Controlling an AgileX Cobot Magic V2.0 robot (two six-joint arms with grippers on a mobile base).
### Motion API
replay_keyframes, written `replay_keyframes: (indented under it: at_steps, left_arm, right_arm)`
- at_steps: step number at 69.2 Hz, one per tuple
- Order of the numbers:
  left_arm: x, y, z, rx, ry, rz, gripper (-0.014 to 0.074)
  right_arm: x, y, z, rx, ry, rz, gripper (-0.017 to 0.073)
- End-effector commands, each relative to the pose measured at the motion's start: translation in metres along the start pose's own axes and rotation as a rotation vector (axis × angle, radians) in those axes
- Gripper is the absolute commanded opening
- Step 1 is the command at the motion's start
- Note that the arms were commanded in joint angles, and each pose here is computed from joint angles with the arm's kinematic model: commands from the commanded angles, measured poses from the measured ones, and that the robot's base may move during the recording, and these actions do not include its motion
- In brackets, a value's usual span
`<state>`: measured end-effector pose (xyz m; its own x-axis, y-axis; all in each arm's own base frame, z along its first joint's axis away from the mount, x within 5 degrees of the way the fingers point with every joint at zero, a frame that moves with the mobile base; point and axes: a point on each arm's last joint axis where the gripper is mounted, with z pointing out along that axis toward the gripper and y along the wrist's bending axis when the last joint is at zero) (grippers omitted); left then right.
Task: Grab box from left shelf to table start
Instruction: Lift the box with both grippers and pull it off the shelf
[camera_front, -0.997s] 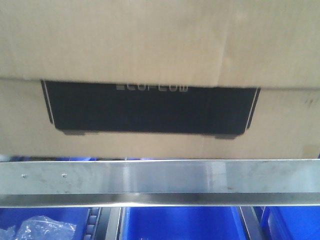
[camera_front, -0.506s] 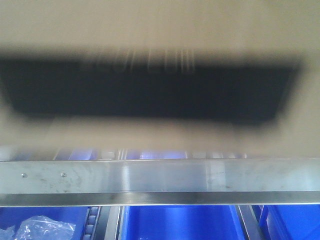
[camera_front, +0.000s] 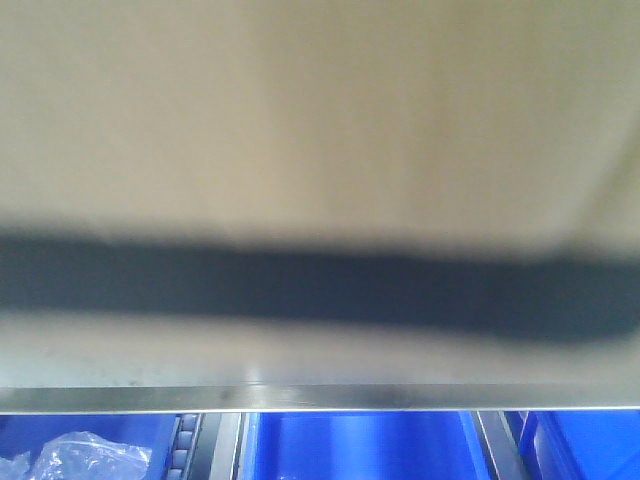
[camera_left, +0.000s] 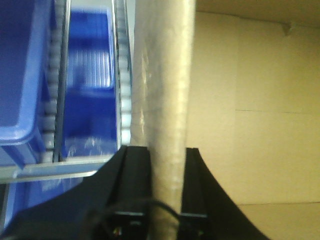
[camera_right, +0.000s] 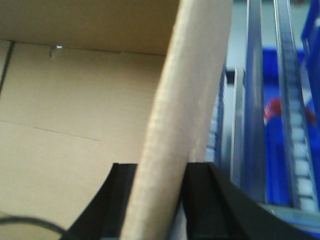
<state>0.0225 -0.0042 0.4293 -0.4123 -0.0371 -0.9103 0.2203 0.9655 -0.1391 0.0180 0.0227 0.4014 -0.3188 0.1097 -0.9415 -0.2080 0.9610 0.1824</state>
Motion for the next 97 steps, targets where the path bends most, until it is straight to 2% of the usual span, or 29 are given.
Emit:
replay_keyframes:
  at_steps: [1,20,36,40,50,56,66,97]
  left_arm:
    - [-0.016,0.000,-0.026,0.026,-0.253,-0.007,-0.0092]
    - [0.003,0.005,-0.068,0.050,-0.406,0.002,-0.0092]
    - [0.017,0.008,-0.095,0.056,-0.525,0.050,-0.0092]
    - [0.022,0.009,-0.101,0.052,-0.549,0.074,-0.0092]
    - [0.032,0.011,-0.115,0.059,-0.601,0.074,-0.0092]
    - [0.038,0.012,-0.122,0.062,-0.629,0.074,-0.0092]
    - [0.042,0.013,-0.125,0.053,-0.643,0.108,-0.0092]
    - [0.043,0.011,-0.124,0.077,-0.643,0.100,-0.0092]
  right_arm:
    - [-0.015,0.002,-0.020,0.032,-0.206,-0.061,0.0060]
    - [-0.010,0.010,-0.053,0.009,-0.404,-0.075,0.0060]
    - [-0.011,0.015,-0.066,-0.034,-0.509,-0.055,0.0060]
    - [-0.008,0.016,-0.071,-0.031,-0.525,-0.078,0.0060]
    - [0.002,0.020,-0.086,-0.021,-0.568,-0.156,0.0060]
    - [0.007,0.021,-0.094,-0.024,-0.597,-0.168,0.0060]
    - [0.010,0.022,-0.099,-0.026,-0.611,-0.173,0.0060]
    - [0.009,0.022,-0.099,-0.025,-0.624,-0.172,0.0060]
